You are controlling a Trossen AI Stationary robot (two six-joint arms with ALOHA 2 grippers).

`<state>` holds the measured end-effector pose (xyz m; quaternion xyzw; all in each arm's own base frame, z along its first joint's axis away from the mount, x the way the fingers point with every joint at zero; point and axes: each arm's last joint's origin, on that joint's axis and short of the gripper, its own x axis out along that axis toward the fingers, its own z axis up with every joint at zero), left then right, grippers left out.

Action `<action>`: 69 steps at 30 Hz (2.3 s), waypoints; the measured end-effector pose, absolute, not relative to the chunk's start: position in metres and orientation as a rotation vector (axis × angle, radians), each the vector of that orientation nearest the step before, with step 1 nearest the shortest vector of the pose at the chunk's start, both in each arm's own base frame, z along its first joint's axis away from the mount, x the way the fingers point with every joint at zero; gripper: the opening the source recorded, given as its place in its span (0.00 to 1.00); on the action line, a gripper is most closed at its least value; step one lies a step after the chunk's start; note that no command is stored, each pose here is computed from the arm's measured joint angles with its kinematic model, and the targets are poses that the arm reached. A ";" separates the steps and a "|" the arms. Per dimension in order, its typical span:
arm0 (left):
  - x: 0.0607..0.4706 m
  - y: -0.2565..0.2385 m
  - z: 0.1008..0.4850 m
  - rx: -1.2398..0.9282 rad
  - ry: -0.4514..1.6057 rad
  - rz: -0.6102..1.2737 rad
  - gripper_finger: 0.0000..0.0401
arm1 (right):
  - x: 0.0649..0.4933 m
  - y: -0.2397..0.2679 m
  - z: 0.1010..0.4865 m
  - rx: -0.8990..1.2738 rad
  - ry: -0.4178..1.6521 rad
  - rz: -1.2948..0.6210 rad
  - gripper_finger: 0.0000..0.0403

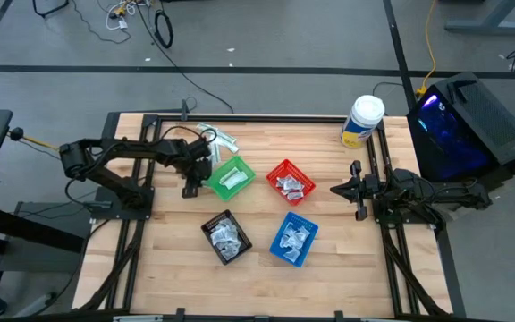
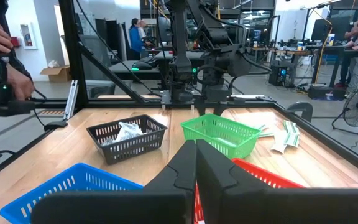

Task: Pick & Place First Aid Supplies
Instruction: Put the green bandage pack into the green bin

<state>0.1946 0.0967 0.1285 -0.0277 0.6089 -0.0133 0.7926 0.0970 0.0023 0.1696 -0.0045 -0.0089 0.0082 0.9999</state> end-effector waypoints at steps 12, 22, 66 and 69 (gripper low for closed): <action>0.186 0.087 0.134 -0.142 1.370 -0.027 0.33 | 0.097 0.002 0.169 -0.009 -0.017 0.017 0.03; 0.182 0.075 0.141 -0.123 1.403 -0.070 0.33 | 0.097 0.002 0.170 -0.009 -0.017 0.017 0.03; 0.246 0.080 0.213 -0.131 1.002 0.072 0.33 | 0.097 0.002 0.170 -0.009 -0.017 0.017 0.03; 0.252 0.082 0.205 -0.172 1.012 0.092 0.33 | 0.097 0.002 0.170 -0.009 -0.018 0.016 0.03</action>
